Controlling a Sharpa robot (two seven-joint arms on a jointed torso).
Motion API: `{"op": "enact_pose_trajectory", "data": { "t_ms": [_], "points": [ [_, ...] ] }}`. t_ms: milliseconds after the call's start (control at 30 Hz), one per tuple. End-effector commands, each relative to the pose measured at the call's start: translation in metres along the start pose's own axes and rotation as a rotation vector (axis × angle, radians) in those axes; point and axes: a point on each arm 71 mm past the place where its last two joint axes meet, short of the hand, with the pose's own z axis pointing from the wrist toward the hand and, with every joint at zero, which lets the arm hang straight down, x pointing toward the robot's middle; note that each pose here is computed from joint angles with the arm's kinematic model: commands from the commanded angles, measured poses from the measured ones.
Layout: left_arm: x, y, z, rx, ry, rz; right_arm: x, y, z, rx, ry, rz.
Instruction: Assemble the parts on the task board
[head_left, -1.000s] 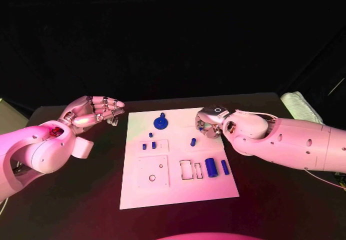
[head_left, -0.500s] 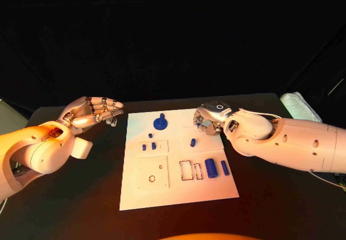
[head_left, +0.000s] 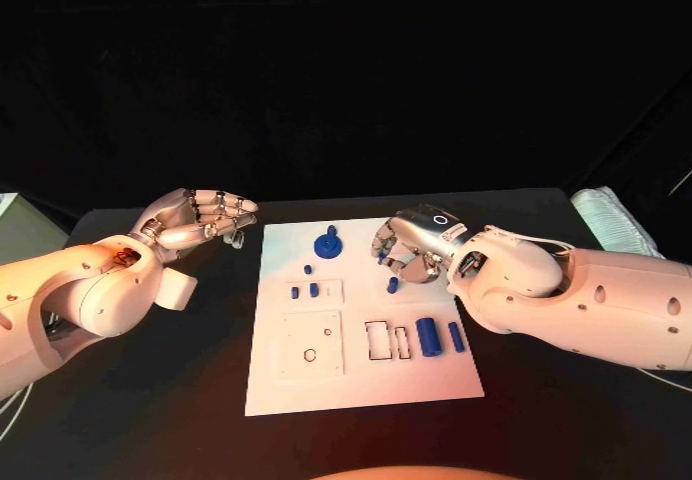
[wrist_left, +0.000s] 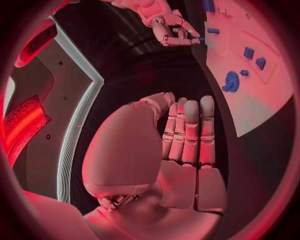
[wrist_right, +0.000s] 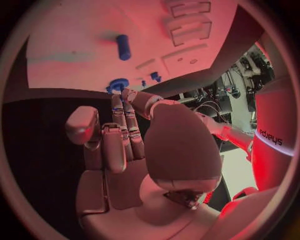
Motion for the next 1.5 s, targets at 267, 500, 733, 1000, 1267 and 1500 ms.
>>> {"op": "enact_pose_trajectory", "data": {
  "t_ms": [267, 500, 733, 1000, 1267, 1500],
  "points": [
    [0.0089, -0.0008, 0.0078, 0.017, 0.023, -0.012, 0.021, 0.058, -0.008, -0.149, 0.021, 0.105],
    [0.0145, -0.0008, 0.0128, 0.022, 0.028, -0.014, 0.05, 0.081, -0.009, -0.191, 0.038, 0.144],
    [0.0167, -0.0005, 0.0156, 0.023, 0.026, -0.016, 0.07, 0.088, -0.006, -0.183, 0.046, 0.15],
    [0.0182, -0.0004, 0.017, 0.021, 0.027, -0.016, 0.081, 0.088, -0.003, -0.154, 0.059, 0.15],
    [0.0195, -0.0005, 0.0176, 0.021, 0.029, -0.017, 0.085, 0.087, -0.001, -0.145, 0.063, 0.145],
    [0.0197, -0.0004, 0.0177, 0.019, 0.03, -0.017, 0.088, 0.086, 0.0, -0.139, 0.071, 0.141]
  ]
}}
